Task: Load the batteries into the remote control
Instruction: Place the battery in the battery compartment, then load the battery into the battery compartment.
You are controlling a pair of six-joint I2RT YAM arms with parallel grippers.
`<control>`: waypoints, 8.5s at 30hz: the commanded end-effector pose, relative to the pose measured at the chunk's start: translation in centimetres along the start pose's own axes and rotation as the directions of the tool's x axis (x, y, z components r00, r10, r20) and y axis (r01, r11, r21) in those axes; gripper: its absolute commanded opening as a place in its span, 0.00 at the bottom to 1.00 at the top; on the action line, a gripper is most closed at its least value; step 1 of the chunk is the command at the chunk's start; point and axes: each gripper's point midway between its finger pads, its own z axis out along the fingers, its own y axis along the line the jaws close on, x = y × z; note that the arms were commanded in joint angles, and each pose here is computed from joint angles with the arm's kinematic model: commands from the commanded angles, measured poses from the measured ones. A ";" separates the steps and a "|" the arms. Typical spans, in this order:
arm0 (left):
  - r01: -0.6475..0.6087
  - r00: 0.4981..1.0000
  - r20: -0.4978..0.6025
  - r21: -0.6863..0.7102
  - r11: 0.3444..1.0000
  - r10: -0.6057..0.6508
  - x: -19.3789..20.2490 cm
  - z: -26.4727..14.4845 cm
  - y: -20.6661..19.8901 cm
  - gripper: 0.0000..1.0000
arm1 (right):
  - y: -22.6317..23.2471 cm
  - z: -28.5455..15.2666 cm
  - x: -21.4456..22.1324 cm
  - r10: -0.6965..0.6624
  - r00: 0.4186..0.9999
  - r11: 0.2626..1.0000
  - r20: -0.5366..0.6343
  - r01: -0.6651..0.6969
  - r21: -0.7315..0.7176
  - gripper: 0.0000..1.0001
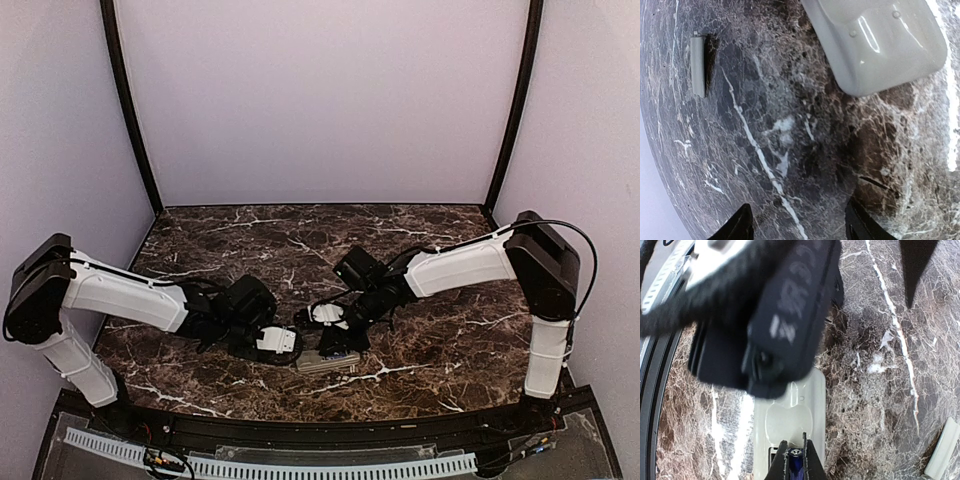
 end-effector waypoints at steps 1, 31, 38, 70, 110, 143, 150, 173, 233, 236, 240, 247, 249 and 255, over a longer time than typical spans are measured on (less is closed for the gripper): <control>0.075 0.996 -0.061 0.070 0.995 -0.071 2.3 -1.2 -2.5 0.61 | 0.8 1.4 3.6 0.058 0.992 0.998 -0.115 -0.059 -0.004 0.00; 0.722 0.308 0.654 0.312 0.617 -0.691 -8.0 -2.8 -2.0 0.70 | 2.0 0.7 3.6 -0.040 0.990 0.998 -0.137 0.033 -0.049 0.00; 0.672 0.437 0.604 0.274 0.688 -0.667 -8.2 -0.8 -3.2 0.72 | 2.1 0.9 4.1 -0.058 0.984 0.997 -0.171 0.048 -0.064 0.00; 0.561 0.487 0.593 0.350 0.750 -0.641 -8.9 2.3 -4.1 0.51 | 2.7 0.5 5.2 -0.096 0.970 0.993 -0.225 0.076 -0.094 0.00; 0.531 0.541 0.577 0.330 0.781 -0.612 -8.5 2.6 -4.8 0.38 | 2.0 -0.3 0.4 -0.045 0.996 0.997 -0.078 0.039 -0.074 0.40; 0.526 0.556 0.568 0.325 0.786 -0.606 -8.4 2.6 -5.0 0.37 | -0.8 -7.6 -5.3 0.802 0.542 0.580 0.251 -0.807 -0.110 0.08; 0.527 0.554 0.572 0.322 0.787 -0.605 -8.5 2.5 -4.9 0.37 | 0.7 -4.1 -4.2 0.893 0.418 0.434 0.167 -0.898 -0.070 0.00; 0.526 0.558 0.567 0.323 0.787 -0.606 -8.5 2.5 -4.9 0.36 | -0.4 -0.7 1.0 0.951 0.304 0.296 0.058 -0.948 0.112 0.00; 0.537 0.550 0.572 0.316 0.783 -0.608 -8.4 2.0 -4.5 0.37 | -0.1 -2.4 3.6 0.963 0.267 0.265 0.022 -0.962 0.071 0.00; 0.540 0.534 0.581 0.324 0.777 -0.614 -8.6 1.7 -4.4 0.44 | -1.0 -4.2 1.7 0.942 0.330 0.325 0.060 -0.942 0.085 0.00; 0.558 0.513 0.584 0.331 0.761 -0.629 -9.0 1.2 -4.1 0.64 | -2.8 -7.0 -0.3 0.900 0.419 0.400 0.116 -0.903 0.161 0.14; 0.592 0.488 0.616 0.286 0.753 -0.618 -9.4 -1.1 -2.5 0.96 | -6.3 -8.7 -2.0 0.749 0.652 0.599 0.114 -0.741 0.302 0.62; 0.595 0.467 0.628 0.297 0.746 -0.623 -9.9 -2.2 -2.0 0.96 | -7.7 -8.5 -2.1 0.698 0.710 0.645 0.099 -0.682 0.344 0.66; 0.703 0.278 0.684 0.334 0.628 -0.675 -9.4 -8.1 1.8 0.98 | -10.9 -6.1 0.1 0.632 0.773 0.710 -0.051 -0.551 0.438 0.68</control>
